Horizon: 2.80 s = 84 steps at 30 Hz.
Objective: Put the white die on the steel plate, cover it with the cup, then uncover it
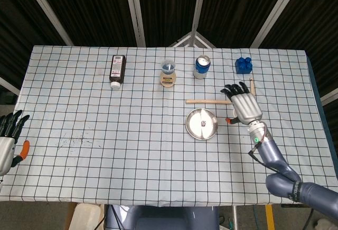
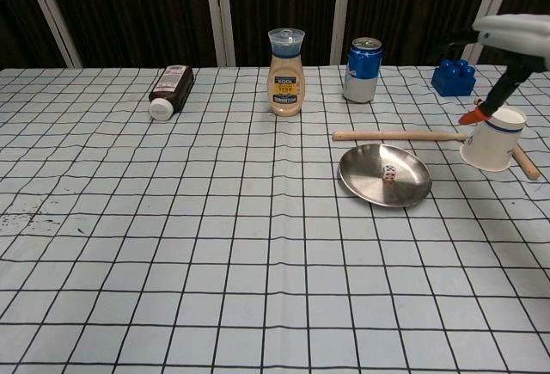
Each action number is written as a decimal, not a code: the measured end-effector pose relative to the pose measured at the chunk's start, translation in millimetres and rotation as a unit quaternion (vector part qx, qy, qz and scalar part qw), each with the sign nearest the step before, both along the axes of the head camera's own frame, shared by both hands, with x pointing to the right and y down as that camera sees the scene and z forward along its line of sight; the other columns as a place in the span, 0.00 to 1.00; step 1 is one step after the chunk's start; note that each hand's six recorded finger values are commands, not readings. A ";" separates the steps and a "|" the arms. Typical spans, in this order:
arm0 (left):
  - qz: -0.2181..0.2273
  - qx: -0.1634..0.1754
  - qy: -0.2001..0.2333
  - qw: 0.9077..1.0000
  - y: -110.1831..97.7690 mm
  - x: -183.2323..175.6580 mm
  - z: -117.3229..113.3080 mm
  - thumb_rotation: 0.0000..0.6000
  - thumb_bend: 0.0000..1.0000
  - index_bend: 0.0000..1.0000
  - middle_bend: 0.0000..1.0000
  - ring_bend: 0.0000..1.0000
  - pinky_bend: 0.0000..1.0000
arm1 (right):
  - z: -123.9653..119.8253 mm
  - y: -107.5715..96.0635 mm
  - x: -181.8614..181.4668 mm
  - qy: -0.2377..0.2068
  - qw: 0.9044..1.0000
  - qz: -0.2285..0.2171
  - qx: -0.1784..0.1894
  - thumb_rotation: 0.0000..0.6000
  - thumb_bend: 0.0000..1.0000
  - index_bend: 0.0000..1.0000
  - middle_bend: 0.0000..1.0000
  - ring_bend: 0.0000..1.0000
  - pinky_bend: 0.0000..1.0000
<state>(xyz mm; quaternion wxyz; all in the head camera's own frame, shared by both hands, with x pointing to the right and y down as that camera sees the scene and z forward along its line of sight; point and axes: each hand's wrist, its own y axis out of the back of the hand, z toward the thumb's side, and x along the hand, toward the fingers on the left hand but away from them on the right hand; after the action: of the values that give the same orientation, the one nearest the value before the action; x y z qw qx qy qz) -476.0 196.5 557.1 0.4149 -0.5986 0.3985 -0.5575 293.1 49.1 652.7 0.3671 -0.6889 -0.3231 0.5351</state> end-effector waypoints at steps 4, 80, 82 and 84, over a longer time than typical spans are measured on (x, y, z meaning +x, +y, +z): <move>0.001 -0.002 -0.002 1.000 0.7 1.2 1.1 1.00 0.71 0.09 0.00 0.00 0.00 | -10.1 -1.3 43.2 0.025 0.999 0.042 -0.002 1.00 0.02 0.29 0.19 0.16 0.00; -0.007 -0.005 -0.023 1.000 -2.1 2.0 8.5 1.00 0.71 0.10 0.00 0.00 0.00 | 24.5 -9.3 59.9 0.023 0.998 0.042 -0.038 1.00 0.37 0.47 0.47 0.22 0.00; -0.008 -0.005 -0.021 1.000 -2.0 1.6 7.8 1.00 0.71 0.10 0.00 0.00 0.00 | 18.0 -7.5 52.7 0.017 0.999 0.034 -0.036 1.00 0.37 0.47 0.47 0.22 0.00; -0.008 -0.006 -0.019 1.000 -2.0 1.2 7.5 1.00 0.71 0.10 0.00 0.00 0.00 | 12.5 -4.6 44.8 0.011 0.999 0.025 -0.035 1.00 0.37 0.47 0.47 0.22 0.00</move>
<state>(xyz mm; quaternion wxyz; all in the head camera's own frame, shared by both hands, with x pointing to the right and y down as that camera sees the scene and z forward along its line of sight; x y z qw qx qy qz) -474.8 194.5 564.5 0.4147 -0.5870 0.3918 -0.5744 337.9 44.5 665.2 0.3333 -0.6869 -0.3169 0.5627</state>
